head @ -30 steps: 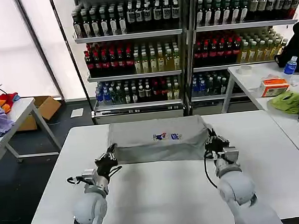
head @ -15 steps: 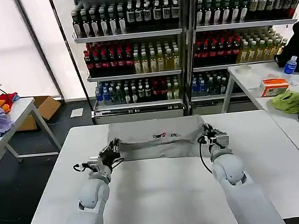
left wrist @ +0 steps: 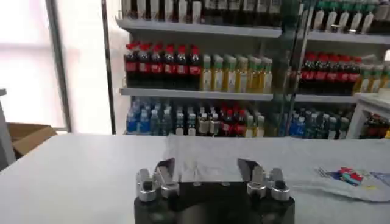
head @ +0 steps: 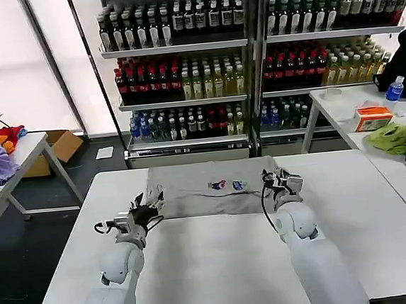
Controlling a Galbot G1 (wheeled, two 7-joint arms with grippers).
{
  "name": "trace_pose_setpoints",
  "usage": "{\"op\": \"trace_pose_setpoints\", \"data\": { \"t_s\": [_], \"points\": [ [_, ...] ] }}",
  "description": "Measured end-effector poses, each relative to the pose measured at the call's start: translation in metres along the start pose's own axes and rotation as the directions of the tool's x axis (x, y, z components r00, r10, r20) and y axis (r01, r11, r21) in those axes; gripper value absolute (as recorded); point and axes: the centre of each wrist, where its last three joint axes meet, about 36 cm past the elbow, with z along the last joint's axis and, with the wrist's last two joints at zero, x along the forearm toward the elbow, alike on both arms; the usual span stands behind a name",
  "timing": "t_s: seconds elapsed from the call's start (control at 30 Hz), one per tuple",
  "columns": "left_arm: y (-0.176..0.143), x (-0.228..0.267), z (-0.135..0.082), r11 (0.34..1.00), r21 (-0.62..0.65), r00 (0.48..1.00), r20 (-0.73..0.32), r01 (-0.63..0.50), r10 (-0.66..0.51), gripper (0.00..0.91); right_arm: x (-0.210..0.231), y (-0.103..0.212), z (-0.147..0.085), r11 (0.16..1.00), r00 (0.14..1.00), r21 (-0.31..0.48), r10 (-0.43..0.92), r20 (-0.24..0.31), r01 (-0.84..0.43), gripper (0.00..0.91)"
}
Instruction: Fold and organize the clothes.
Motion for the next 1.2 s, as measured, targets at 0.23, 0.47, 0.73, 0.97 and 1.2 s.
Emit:
{"op": "trace_pose_setpoints", "data": {
  "t_s": [0.23,0.47,0.73,0.97,1.2],
  "points": [
    [-0.006,0.009,0.009,1.000,-0.009,1.000,-0.020,0.001,-0.001,0.907,0.022,-0.022,0.015,0.999,0.999,0.034,0.033,-0.023,-0.032,0.907],
    [-0.008,0.014,0.019,1.000,-0.020,0.999,-0.047,0.009,-0.010,0.907,0.036,-0.043,0.033,0.994,0.996,0.097,0.058,-0.064,-0.051,0.907],
    [-0.004,0.014,0.023,0.999,-0.039,0.998,-0.063,0.024,-0.026,0.907,0.039,-0.049,0.042,0.988,0.993,0.148,0.066,-0.094,-0.051,0.907],
    [0.000,0.012,0.026,0.998,-0.050,0.997,-0.074,0.033,-0.037,0.907,0.033,-0.049,0.046,0.986,0.992,0.159,0.068,-0.103,-0.051,0.907],
    [0.005,0.010,0.030,0.998,-0.059,0.995,-0.086,0.038,-0.043,0.725,0.032,-0.045,0.053,0.985,0.991,0.165,0.064,-0.116,-0.045,0.725]
  ]
}}
